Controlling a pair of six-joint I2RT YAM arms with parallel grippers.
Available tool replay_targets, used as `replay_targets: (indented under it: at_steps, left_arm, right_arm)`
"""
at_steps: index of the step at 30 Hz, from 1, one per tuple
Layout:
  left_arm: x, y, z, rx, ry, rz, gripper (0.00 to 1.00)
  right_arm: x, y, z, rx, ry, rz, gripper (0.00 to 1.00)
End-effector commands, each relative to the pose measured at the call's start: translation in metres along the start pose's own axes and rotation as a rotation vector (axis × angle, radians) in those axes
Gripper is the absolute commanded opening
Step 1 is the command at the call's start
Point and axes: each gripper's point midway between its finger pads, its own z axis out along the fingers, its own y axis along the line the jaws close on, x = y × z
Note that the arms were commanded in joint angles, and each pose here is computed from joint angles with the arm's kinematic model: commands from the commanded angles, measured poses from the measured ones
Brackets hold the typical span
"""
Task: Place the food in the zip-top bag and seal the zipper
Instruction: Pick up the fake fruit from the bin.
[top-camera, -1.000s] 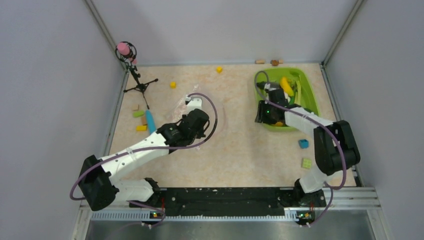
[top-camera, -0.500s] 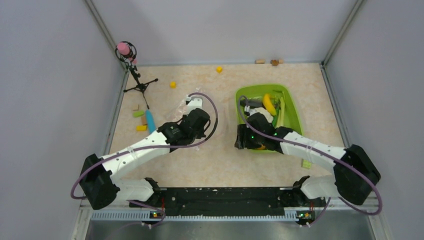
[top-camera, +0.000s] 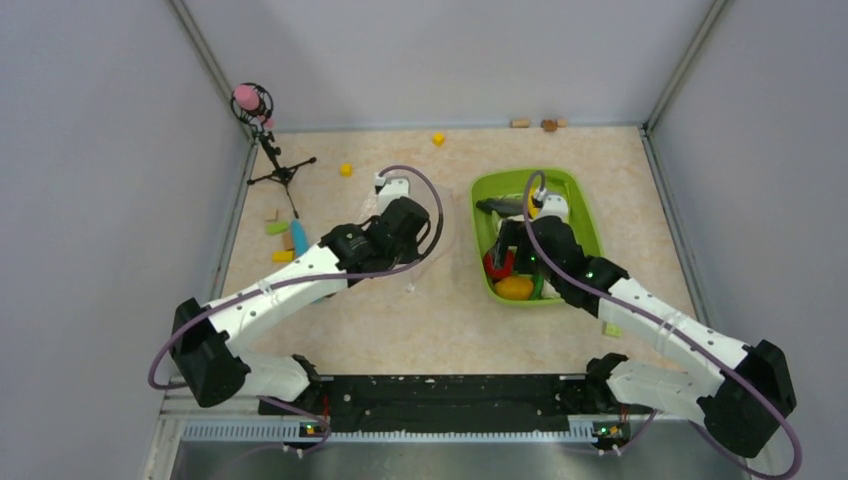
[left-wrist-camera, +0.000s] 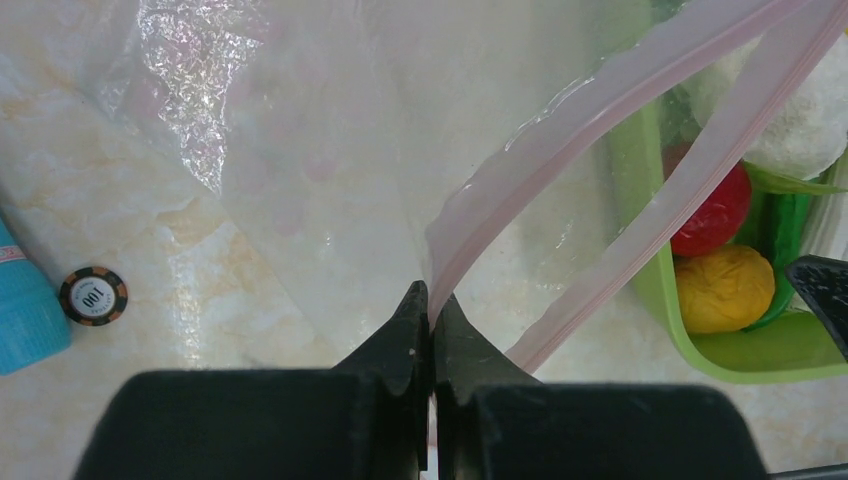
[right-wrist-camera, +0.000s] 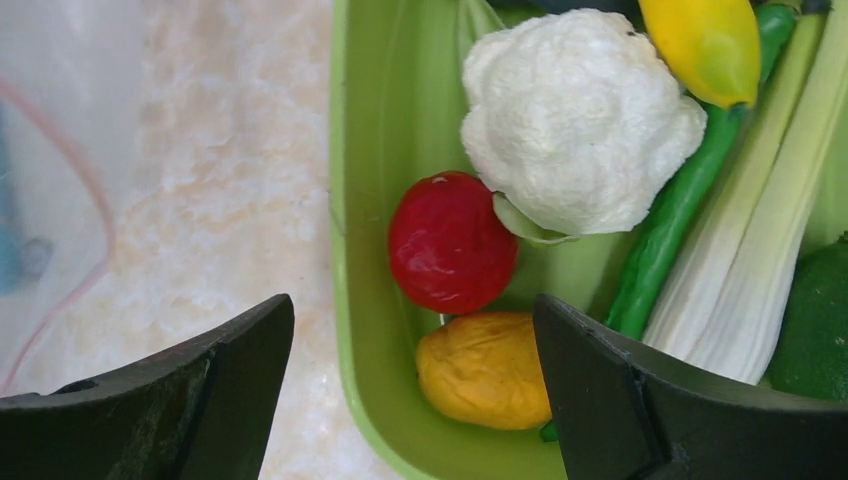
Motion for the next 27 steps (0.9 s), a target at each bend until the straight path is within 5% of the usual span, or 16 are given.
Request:
replay_targets:
  at_steps: [1,6,13,27]
  left_arm:
    - [0.003,-0.001,-0.004,-0.033,0.063,-0.048,0.0]
    - [0.006,-0.007,0.001,-0.033,0.082,-0.068,0.0]
    - [0.003,-0.009,0.005,-0.031,0.06,-0.075,0.0]
    - [0.004,-0.006,0.012,-0.032,0.036,-0.056,0.0]
  right_arm:
    - [-0.004,-0.01,0.008,0.082,0.007,0.105,0.88]
    - [0.02,0.004,0.021,0.036,0.074,0.322,0.88]
    - [0.024,0.001,0.037,0.009,-0.041,0.561,0.86]
    - [0.037,-0.019,0.071,0.163,-0.056,0.597,0.84]
